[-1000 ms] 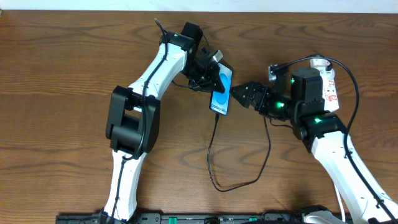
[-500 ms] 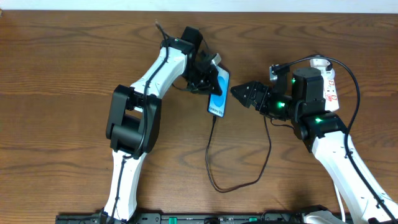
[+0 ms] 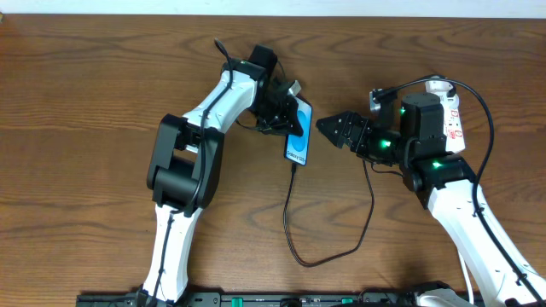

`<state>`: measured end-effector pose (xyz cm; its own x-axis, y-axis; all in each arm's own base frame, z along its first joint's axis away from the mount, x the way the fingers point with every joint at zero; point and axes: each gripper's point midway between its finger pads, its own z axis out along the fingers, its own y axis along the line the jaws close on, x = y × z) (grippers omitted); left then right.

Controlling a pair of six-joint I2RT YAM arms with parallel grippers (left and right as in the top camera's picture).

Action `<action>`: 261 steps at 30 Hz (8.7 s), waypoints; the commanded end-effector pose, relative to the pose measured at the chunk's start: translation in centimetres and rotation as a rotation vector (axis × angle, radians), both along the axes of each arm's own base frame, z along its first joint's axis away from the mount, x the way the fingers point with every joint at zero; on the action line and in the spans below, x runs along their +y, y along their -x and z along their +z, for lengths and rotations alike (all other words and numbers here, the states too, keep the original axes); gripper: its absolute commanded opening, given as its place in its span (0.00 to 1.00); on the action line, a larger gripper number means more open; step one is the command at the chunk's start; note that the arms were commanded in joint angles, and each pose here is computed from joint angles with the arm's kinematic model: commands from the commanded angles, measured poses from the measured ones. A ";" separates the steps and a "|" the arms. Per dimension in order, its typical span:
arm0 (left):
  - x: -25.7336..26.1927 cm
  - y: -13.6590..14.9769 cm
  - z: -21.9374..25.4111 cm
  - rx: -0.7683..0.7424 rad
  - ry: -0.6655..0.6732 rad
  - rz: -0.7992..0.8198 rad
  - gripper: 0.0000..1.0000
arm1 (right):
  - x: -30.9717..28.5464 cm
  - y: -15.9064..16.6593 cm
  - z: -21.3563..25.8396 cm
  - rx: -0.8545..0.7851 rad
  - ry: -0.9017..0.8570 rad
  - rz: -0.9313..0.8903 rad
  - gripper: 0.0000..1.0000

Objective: Plug charger to phone and switch on socket
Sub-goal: 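Lower the phone with the left gripper onto the table, cable attached, then open the left gripper and lift it away from the phone, then release the cable and move the right gripper to the power strip, then press the power strip's switch down with the right gripper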

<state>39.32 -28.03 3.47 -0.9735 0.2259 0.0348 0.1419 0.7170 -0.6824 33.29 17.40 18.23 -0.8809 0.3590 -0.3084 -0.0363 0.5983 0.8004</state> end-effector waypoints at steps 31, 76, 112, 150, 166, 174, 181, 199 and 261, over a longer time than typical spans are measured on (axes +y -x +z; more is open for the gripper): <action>2.3 -0.4 -4.0 0.003 -0.167 0.022 0.63 | -0.7 0.2 -0.6 0.018 0.041 -0.013 0.99; 19.9 -4.2 18.6 -0.523 -0.498 0.420 0.94 | -9.1 2.3 -5.4 0.177 0.406 -0.125 0.99; 19.9 -4.2 18.6 -0.523 -0.498 0.420 0.94 | -38.6 -8.4 -7.8 0.600 0.654 -0.896 0.99; 19.9 -4.2 18.6 -0.523 -0.498 0.420 0.94 | -37.3 -8.9 -15.8 0.715 0.546 -0.761 0.99; 19.9 -4.2 18.6 -0.523 -0.498 0.420 0.94 | -36.4 -8.6 -17.8 0.709 0.515 -0.736 0.99; 19.9 -4.2 18.6 -0.523 -0.498 0.420 0.94 | -35.4 -8.8 -17.7 0.702 0.471 -0.698 0.99; 19.9 -4.2 18.6 -0.523 -0.498 0.420 0.94 | -35.1 -8.5 -17.8 0.720 0.470 -0.689 0.99; 19.9 -4.2 18.6 -0.523 -0.498 0.420 0.94 | -34.2 -8.7 -17.6 0.707 0.439 -0.641 0.99; 19.9 -4.2 18.6 -0.523 -0.498 0.420 0.95 | -32.1 -1.9 -5.5 0.699 0.509 -0.642 0.99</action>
<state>43.44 -8.44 22.32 -0.8903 -0.0893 -0.4465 0.0066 0.9780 -0.2087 35.91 -14.95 11.04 -0.5892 0.8078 -0.0158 0.7935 0.5823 0.1767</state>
